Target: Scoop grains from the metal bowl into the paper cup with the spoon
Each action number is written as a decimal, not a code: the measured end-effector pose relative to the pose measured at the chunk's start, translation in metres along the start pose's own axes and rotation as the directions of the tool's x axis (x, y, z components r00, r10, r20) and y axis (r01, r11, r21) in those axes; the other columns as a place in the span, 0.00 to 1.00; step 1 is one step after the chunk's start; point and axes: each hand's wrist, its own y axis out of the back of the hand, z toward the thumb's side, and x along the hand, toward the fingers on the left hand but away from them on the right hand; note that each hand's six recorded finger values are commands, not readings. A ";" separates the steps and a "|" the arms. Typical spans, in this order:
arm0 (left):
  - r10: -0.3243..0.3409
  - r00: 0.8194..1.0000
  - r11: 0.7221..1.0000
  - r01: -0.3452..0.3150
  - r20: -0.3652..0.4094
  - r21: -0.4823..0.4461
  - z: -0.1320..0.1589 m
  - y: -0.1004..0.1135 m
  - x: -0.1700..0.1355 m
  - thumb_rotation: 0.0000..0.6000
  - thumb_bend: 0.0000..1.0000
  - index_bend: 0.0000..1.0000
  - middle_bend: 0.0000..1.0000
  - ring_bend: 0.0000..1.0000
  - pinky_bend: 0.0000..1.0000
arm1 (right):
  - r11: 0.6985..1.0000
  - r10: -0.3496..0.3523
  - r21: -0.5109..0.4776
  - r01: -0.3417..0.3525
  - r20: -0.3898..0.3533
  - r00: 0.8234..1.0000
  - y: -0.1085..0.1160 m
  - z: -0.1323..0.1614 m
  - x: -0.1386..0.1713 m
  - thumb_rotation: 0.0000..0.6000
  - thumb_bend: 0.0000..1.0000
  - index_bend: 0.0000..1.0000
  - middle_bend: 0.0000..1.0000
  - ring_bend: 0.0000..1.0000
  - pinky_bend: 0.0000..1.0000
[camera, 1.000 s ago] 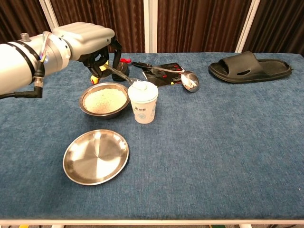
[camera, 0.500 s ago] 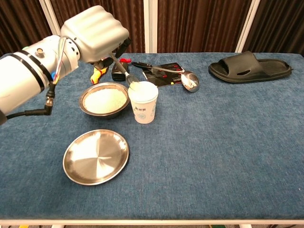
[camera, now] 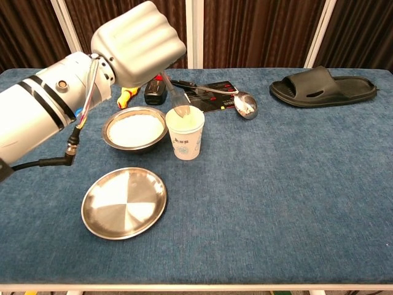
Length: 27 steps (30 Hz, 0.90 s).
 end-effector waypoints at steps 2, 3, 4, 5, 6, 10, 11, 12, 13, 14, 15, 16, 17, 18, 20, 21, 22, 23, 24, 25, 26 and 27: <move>-0.006 1.000 1.000 0.006 -0.006 0.016 -0.001 -0.001 0.001 1.00 0.50 0.61 0.92 0.89 1.00 | 1.000 0.001 0.000 -0.001 0.000 1.000 0.000 0.000 0.000 1.00 0.26 0.03 0.24 0.00 0.10; -0.009 1.000 1.000 0.009 -0.008 0.023 -0.002 -0.001 0.002 1.00 0.50 0.61 0.92 0.89 1.00 | 1.000 0.001 0.000 -0.001 0.000 1.000 0.000 0.000 0.000 1.00 0.26 0.03 0.24 0.00 0.10; -0.012 1.000 0.999 0.012 -0.010 0.031 -0.002 -0.002 0.002 1.00 0.50 0.61 0.92 0.89 1.00 | 1.000 0.001 0.000 -0.001 -0.001 1.000 0.000 0.000 0.000 1.00 0.26 0.03 0.25 0.00 0.10; -0.016 1.000 0.999 0.016 -0.010 0.043 -0.002 -0.002 0.002 1.00 0.50 0.61 0.92 0.89 1.00 | 1.000 0.001 0.000 -0.001 -0.002 1.000 0.000 0.000 0.000 1.00 0.26 0.03 0.25 0.00 0.10; -0.020 1.000 0.998 0.021 -0.011 0.052 -0.003 -0.003 0.002 1.00 0.50 0.61 0.92 0.89 1.00 | 1.000 0.001 0.000 -0.001 -0.003 1.000 0.000 0.001 0.000 1.00 0.26 0.03 0.25 0.00 0.10; -0.045 0.999 0.998 0.046 -0.013 0.048 -0.003 -0.005 0.001 1.00 0.50 0.61 0.92 0.89 1.00 | 1.000 -0.001 -0.002 0.001 -0.007 1.000 0.000 0.002 -0.001 1.00 0.26 0.03 0.25 0.00 0.10; -0.050 0.999 0.998 0.050 -0.014 0.032 -0.003 -0.005 0.000 1.00 0.50 0.61 0.92 0.89 1.00 | 1.000 -0.001 -0.002 0.001 -0.006 1.000 0.000 0.002 -0.001 1.00 0.26 0.03 0.25 0.00 0.10; -0.052 0.999 0.998 0.052 -0.014 0.017 -0.003 -0.005 0.000 1.00 0.50 0.61 0.92 0.89 1.00 | 1.000 0.000 -0.001 0.000 -0.006 1.000 0.000 0.002 -0.001 1.00 0.26 0.03 0.25 0.00 0.10; -0.054 0.998 0.999 0.055 -0.015 0.001 -0.004 -0.004 -0.001 1.00 0.50 0.61 0.92 0.89 1.00 | 1.000 0.002 -0.002 -0.002 -0.006 1.000 0.000 0.002 -0.001 1.00 0.26 0.03 0.25 0.00 0.10; -0.058 0.998 0.998 0.058 -0.016 -0.024 -0.004 -0.004 -0.002 1.00 0.50 0.61 0.92 0.89 1.00 | 1.000 0.002 -0.002 -0.002 -0.007 1.000 0.000 0.002 -0.002 1.00 0.26 0.03 0.25 0.00 0.10; -0.061 0.998 0.997 0.060 -0.017 -0.047 -0.005 -0.004 -0.003 1.00 0.50 0.61 0.92 0.89 1.00 | 1.000 0.003 -0.003 -0.003 -0.008 1.000 -0.001 0.002 -0.002 1.00 0.26 0.03 0.25 0.00 0.10; -0.065 0.998 0.995 0.064 -0.020 -0.073 -0.005 -0.004 -0.004 1.00 0.50 0.61 0.92 0.89 1.00 | 1.000 0.002 -0.004 -0.002 -0.008 1.000 -0.001 0.002 -0.002 1.00 0.26 0.03 0.25 0.00 0.10; -0.072 0.997 0.991 0.069 -0.023 -0.115 -0.006 -0.005 -0.005 1.00 0.50 0.61 0.92 0.89 1.00 | 1.000 0.002 -0.004 -0.002 -0.007 1.000 -0.001 0.002 -0.002 1.00 0.26 0.03 0.25 0.00 0.10; -0.079 0.997 0.986 0.074 -0.027 -0.151 -0.007 -0.005 -0.006 1.00 0.50 0.61 0.92 0.89 1.00 | 1.000 0.002 -0.005 -0.002 -0.006 1.000 -0.001 0.002 -0.002 1.00 0.26 0.03 0.25 0.00 0.10; -0.097 0.995 0.965 0.085 -0.037 -0.246 -0.011 -0.007 -0.010 1.00 0.50 0.61 0.92 0.89 1.00 | 1.000 0.000 -0.005 0.000 -0.004 1.000 0.000 0.001 -0.002 1.00 0.26 0.03 0.25 0.00 0.10; -0.106 0.994 0.953 0.089 -0.041 -0.289 -0.013 -0.008 -0.012 1.00 0.50 0.61 0.92 0.89 1.00 | 1.000 0.000 -0.005 0.000 -0.003 1.000 0.000 0.001 -0.002 1.00 0.26 0.03 0.25 0.00 0.10; -0.116 0.992 0.939 0.094 -0.046 -0.332 -0.016 -0.010 -0.014 1.00 0.50 0.61 0.92 0.89 1.00 | 1.000 0.000 -0.006 0.000 -0.003 1.000 0.000 0.001 -0.002 1.00 0.26 0.03 0.25 0.00 0.10; -0.131 0.990 0.916 0.101 -0.053 -0.388 -0.020 -0.014 -0.018 1.00 0.50 0.61 0.92 0.89 1.00 | 1.000 0.000 -0.006 0.000 -0.005 1.000 -0.001 0.001 -0.002 1.00 0.26 0.03 0.25 0.00 0.10; -0.144 0.988 0.896 0.105 -0.059 -0.431 -0.024 -0.016 -0.022 1.00 0.50 0.61 0.92 0.89 1.00 | 1.000 0.002 -0.007 -0.002 -0.006 1.000 -0.001 0.002 -0.002 1.00 0.26 0.03 0.25 0.00 0.10; -0.158 0.985 0.874 0.110 -0.063 -0.473 -0.027 -0.019 -0.025 1.00 0.50 0.61 0.92 0.89 1.00 | 1.000 0.003 -0.007 -0.003 -0.007 1.000 -0.002 0.002 -0.003 1.00 0.26 0.03 0.25 0.00 0.10; -0.176 0.982 0.841 0.113 -0.069 -0.529 -0.032 -0.023 -0.031 1.00 0.50 0.61 0.92 0.89 1.00 | 1.000 0.005 -0.008 -0.005 -0.009 1.000 -0.002 0.003 -0.003 1.00 0.26 0.03 0.25 0.00 0.10; -0.190 0.979 0.814 0.115 -0.073 -0.570 -0.035 -0.027 -0.035 1.00 0.50 0.61 0.92 0.89 1.00 | 1.000 0.005 -0.009 -0.005 -0.011 1.000 -0.003 0.003 -0.004 1.00 0.26 0.03 0.25 0.00 0.10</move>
